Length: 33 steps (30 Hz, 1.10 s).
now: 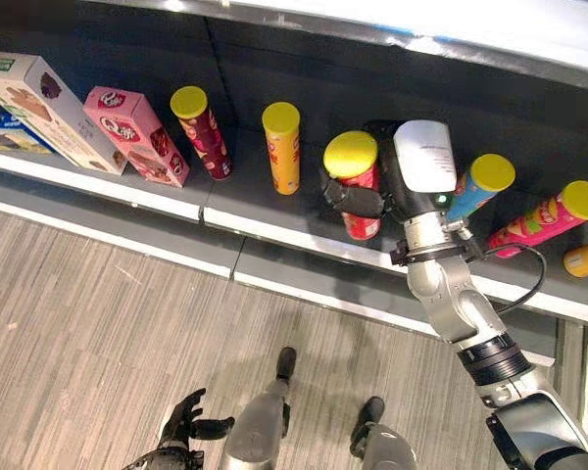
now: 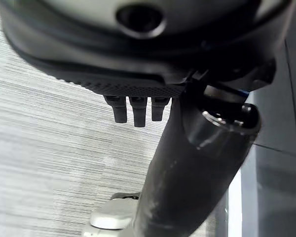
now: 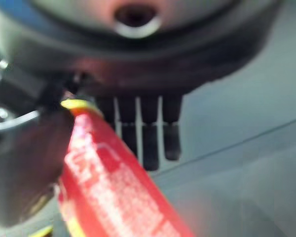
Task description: Put the goods on the table back onto the shelves and tidy them up.
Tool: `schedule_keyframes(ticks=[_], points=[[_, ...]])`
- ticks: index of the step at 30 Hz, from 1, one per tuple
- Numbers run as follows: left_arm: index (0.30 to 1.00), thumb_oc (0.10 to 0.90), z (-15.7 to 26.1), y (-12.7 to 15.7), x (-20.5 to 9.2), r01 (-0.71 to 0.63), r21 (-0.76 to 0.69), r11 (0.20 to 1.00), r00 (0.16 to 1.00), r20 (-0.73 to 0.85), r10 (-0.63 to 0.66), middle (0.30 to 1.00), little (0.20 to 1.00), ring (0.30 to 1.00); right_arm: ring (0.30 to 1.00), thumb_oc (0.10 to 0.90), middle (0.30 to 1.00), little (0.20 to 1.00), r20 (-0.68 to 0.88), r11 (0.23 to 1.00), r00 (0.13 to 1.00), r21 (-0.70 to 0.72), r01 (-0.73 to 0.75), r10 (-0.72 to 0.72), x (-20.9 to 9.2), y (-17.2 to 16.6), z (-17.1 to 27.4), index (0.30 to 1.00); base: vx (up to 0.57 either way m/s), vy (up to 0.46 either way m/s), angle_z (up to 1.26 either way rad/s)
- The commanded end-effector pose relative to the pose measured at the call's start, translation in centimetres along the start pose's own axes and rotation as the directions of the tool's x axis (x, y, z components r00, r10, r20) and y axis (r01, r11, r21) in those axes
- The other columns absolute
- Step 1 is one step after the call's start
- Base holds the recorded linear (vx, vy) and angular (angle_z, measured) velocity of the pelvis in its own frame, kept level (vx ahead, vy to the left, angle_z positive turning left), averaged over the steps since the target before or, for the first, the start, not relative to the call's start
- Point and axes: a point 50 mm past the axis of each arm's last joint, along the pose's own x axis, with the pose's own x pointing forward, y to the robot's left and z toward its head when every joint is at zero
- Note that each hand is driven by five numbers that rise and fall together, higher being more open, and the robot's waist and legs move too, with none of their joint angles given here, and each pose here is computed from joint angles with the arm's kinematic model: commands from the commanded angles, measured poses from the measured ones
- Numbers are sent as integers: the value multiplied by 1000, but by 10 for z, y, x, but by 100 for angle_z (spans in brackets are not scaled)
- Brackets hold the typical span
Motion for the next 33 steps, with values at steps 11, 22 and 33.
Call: schedule_keyframes(ticks=[11, 22, 33], points=[[900, 800, 12, 20, -11, -18, 121, 993, 993, 117, 4, 900, 900, 900, 300, 400, 300, 300, 83, 924, 920, 44, 380, -382, 43, -53, 26, 300, -17, 8, 6], [900, 800, 24, 19, -7, -17, 143, 990, 987, 163, -7, 900, 900, 900, 300, 400, 300, 300, 3, 867, 867, -31, 498, -498, 51, -72, 0, 300, -7, 8, 8], [900, 800, 35, 13, -6, 13, 148, 989, 979, 200, -43, 900, 900, 900, 300, 400, 300, 300, -100, 775, 768, -104, 624, -632, 55, -97, -29, 300, -6, 2, 11]])
